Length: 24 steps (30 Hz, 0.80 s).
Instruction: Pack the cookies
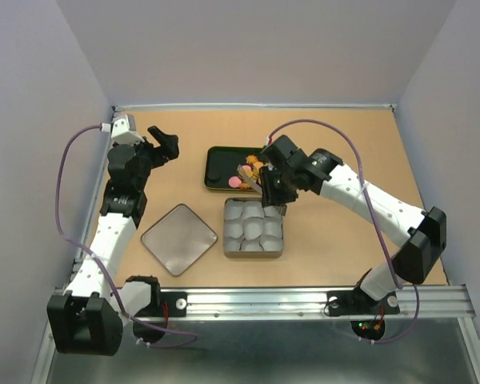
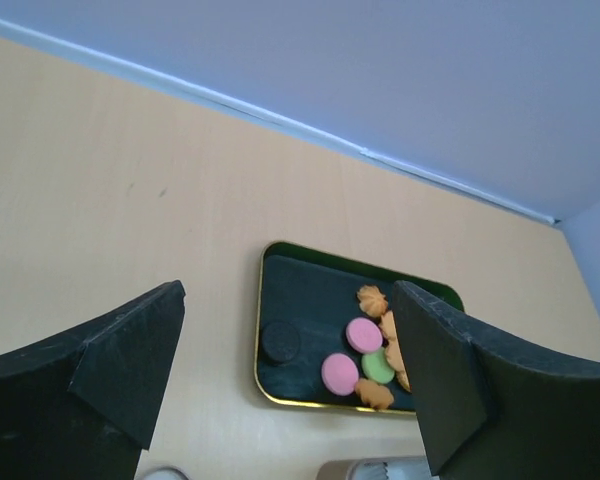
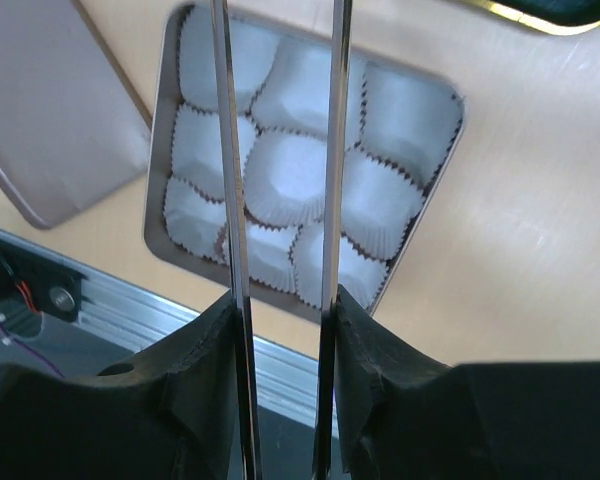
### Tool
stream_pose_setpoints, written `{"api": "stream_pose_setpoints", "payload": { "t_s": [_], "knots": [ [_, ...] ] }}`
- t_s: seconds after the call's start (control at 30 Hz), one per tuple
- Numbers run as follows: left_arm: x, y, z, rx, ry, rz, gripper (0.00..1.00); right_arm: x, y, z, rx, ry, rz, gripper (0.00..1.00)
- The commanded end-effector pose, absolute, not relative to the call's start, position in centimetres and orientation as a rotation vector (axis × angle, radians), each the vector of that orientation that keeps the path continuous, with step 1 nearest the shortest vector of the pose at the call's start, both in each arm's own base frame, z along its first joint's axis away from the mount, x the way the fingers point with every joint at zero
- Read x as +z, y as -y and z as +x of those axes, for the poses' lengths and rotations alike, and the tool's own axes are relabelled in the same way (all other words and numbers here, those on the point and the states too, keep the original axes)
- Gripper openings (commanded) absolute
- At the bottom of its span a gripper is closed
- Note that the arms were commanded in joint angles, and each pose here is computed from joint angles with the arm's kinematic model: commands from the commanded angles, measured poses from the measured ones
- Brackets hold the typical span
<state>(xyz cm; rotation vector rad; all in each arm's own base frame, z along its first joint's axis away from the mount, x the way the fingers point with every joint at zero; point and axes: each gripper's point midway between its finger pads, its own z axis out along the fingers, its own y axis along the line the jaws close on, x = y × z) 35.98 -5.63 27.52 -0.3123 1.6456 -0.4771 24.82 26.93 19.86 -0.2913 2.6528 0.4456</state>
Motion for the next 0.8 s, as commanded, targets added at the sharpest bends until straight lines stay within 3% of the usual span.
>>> {"api": "stream_pose_setpoints", "payload": {
  "t_s": [0.0, 0.4, 0.77],
  "knots": [
    [27.7, 3.9, 38.3, -0.316, -1.729, -0.284, 0.92, 21.4, -29.7, 22.1, 0.625, -2.586, -0.338, 0.36],
    [26.4, 3.2, 38.2, -0.266, -1.742, -0.274, 0.91, 19.0, -31.0, 17.7, 0.641, -2.654, -0.388, 0.36],
    [26.6, 3.1, 37.9, -0.260, -1.732, -0.266, 0.91, 17.3, -31.2, 17.9, 0.574, -2.686, -0.393, 0.36]
  ]
}}
